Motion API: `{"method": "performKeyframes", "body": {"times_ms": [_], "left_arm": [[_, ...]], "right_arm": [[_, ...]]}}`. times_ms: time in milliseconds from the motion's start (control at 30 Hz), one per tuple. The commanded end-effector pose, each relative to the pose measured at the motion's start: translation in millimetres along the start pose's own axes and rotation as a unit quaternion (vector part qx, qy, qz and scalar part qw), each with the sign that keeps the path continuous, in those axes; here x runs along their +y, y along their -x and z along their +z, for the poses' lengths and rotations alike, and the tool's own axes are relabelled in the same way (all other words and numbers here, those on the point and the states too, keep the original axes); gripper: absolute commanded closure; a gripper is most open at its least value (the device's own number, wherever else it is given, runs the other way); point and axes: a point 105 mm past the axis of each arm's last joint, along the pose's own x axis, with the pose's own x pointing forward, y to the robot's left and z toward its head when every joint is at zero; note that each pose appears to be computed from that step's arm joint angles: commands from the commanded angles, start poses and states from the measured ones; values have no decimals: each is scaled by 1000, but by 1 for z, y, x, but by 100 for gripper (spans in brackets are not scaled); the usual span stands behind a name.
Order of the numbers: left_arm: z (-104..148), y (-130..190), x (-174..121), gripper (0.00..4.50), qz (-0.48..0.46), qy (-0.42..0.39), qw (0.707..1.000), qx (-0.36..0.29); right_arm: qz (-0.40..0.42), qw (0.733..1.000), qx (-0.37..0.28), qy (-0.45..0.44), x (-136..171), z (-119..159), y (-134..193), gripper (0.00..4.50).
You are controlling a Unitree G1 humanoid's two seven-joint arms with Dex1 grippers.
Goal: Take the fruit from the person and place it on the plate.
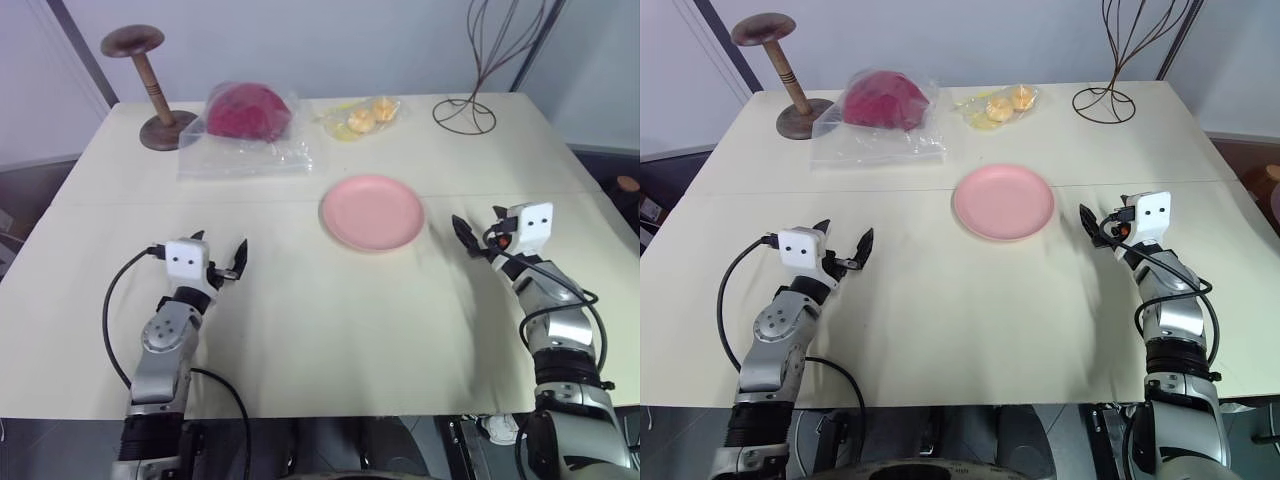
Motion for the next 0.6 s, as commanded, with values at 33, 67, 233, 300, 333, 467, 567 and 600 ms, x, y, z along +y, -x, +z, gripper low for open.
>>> {"method": "performKeyframes", "body": {"times_ms": [33, 67, 233, 300, 333, 467, 567, 600], "left_arm": [[16, -2, 3, 0, 1, -10, 1000, -28], [16, -2, 3, 0, 1, -10, 1000, -28], [18, -3, 2, 0, -1, -10, 999, -31], [18, -3, 2, 0, -1, -11, 999, -31], [19, -3, 3, 0, -1, -11, 999, -32], [20, -4, 5, 0, 1, -13, 999, -33], [21, -4, 6, 0, 1, -16, 999, -34], [22, -4, 7, 0, 2, -17, 999, -35]], "right_arm": [[-4, 1000, -26, 10, -2, 14, -2, 3], [-4, 1000, -26, 10, -2, 14, -2, 3], [-5, 1000, -27, 9, -2, 14, -2, 3], [-5, 1000, -27, 9, -2, 14, -2, 3], [-5, 1000, -27, 9, -2, 14, -2, 3], [-6, 1000, -28, 9, -1, 14, -3, 3], [-6, 1000, -28, 9, -1, 14, -3, 3], [-6, 1000, -29, 9, -1, 15, -3, 3]]}}
